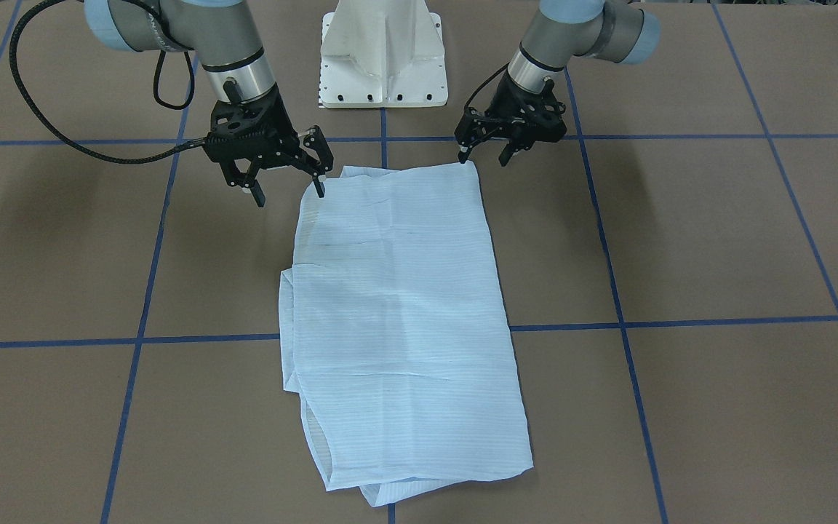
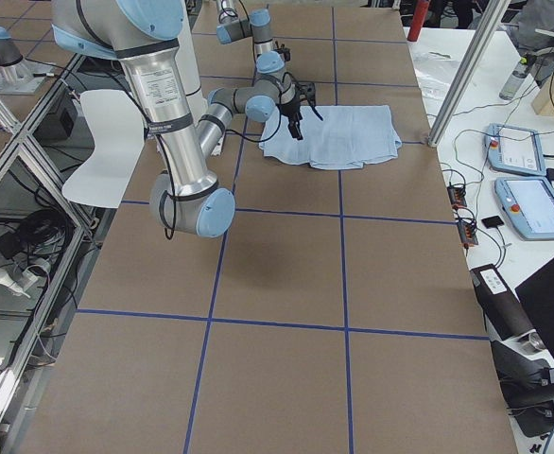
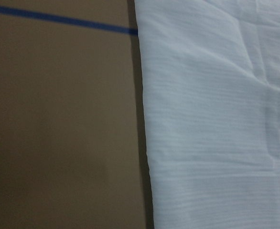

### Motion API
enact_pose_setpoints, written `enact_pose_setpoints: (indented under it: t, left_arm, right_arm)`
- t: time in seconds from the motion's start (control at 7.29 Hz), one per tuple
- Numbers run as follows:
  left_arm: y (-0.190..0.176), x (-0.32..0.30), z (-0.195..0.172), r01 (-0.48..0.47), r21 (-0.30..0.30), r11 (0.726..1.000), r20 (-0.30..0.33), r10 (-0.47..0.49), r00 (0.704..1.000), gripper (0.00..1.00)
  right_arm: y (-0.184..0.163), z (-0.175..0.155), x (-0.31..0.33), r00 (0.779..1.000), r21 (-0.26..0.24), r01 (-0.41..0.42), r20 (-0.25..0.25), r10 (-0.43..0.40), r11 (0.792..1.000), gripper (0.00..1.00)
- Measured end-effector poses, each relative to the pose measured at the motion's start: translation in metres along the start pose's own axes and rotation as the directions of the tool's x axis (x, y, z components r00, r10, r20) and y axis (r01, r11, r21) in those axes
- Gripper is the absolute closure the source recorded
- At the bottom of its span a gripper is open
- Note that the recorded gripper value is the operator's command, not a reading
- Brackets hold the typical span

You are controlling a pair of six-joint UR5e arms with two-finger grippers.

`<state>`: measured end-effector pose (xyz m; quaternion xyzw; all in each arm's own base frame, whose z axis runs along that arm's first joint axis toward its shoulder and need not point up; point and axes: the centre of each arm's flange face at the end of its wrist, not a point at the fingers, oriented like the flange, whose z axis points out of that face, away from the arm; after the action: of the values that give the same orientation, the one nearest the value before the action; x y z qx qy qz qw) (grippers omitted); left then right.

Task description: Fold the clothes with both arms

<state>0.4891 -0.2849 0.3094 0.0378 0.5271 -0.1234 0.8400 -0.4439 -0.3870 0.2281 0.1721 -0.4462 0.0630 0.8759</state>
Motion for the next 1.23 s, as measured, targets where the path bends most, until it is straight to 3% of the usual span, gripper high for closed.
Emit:
enact_pose_setpoints:
  t: [0.27,0.96,1.23]
  left_arm:
    - [0.007,0.011,0.02,0.039,-0.001,0.999,0.009,-0.039,0.999,0.36]
    - [0.002,0.006,0.032,0.021,0.008,1.0,0.059,-0.022,0.998,0.36]
    - [0.004,0.004,0.036,0.018,0.006,1.0,0.069,-0.018,0.997,0.49]
  right_arm:
    - [0.0,0.0,0.0,1.0,0.002,0.0,-0.001,0.0,1.0,0.0]
    - [0.003,0.002,-0.001,1.0,-0.002,0.002,-0.001,-0.002,1.0,0.0]
    - [0.004,0.002,-0.001,1.0,-0.004,0.002,0.0,-0.002,1.0,0.0]
